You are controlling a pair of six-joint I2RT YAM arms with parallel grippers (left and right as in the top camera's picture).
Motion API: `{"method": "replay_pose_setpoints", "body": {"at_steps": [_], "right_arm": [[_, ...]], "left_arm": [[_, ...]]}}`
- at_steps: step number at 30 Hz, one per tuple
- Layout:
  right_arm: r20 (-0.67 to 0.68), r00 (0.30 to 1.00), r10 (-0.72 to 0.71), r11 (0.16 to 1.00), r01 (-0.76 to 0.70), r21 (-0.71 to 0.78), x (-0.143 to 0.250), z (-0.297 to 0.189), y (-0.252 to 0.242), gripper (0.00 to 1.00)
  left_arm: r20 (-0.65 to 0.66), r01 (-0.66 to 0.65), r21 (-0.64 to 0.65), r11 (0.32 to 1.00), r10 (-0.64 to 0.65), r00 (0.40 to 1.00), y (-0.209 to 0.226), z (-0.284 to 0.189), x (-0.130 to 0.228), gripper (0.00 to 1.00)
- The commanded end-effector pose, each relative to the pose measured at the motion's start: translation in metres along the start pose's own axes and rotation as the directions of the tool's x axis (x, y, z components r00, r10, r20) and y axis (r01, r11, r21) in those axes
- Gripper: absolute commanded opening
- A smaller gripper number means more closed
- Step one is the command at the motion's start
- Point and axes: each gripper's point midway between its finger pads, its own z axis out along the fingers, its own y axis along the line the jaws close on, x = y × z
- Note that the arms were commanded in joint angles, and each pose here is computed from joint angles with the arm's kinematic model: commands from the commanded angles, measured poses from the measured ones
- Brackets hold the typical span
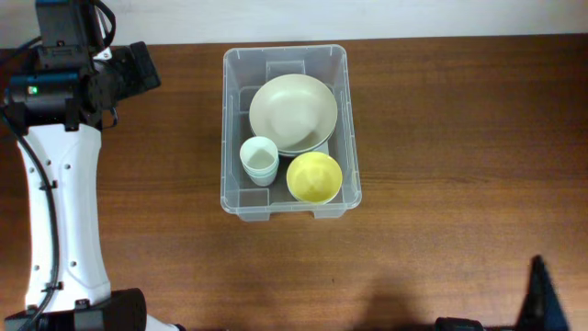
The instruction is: Pack container
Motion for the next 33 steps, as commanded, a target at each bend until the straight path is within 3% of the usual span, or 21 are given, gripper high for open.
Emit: {"method": "replay_pose_setpoints", "body": {"at_steps": [1,9,17,33], "right_arm": [[-0.03,1.0,0.004,1.0,-0.004,-0.025,0.057,0.039,0.004,0.99],[0.135,0.991,-0.007,0.996,0.018,-0.086,0.141,0.119,0.017,0.99],[0.127,0.992,-0.005,0.993,0.019,-0.113,0.216,0.16,0.023,0.99],[0.129,0.992,0.007,0.99,0.011,-0.139,0.265,0.168,0.032,0.99]], "left_arm": [[0.002,0.003,0.004,1.0,-0.003,1.0,-0.001,0.0,0.0,1.0],[0.002,0.003,0.004,1.0,-0.003,1.0,-0.001,0.0,-0.001,1.0],[0.002,0.003,0.004,1.0,-0.003,1.0,-0.001,0.0,-0.001,0.99],[0.002,0.003,0.004,1.0,-0.003,1.0,-0.001,0.0,-0.001,0.99]]}}
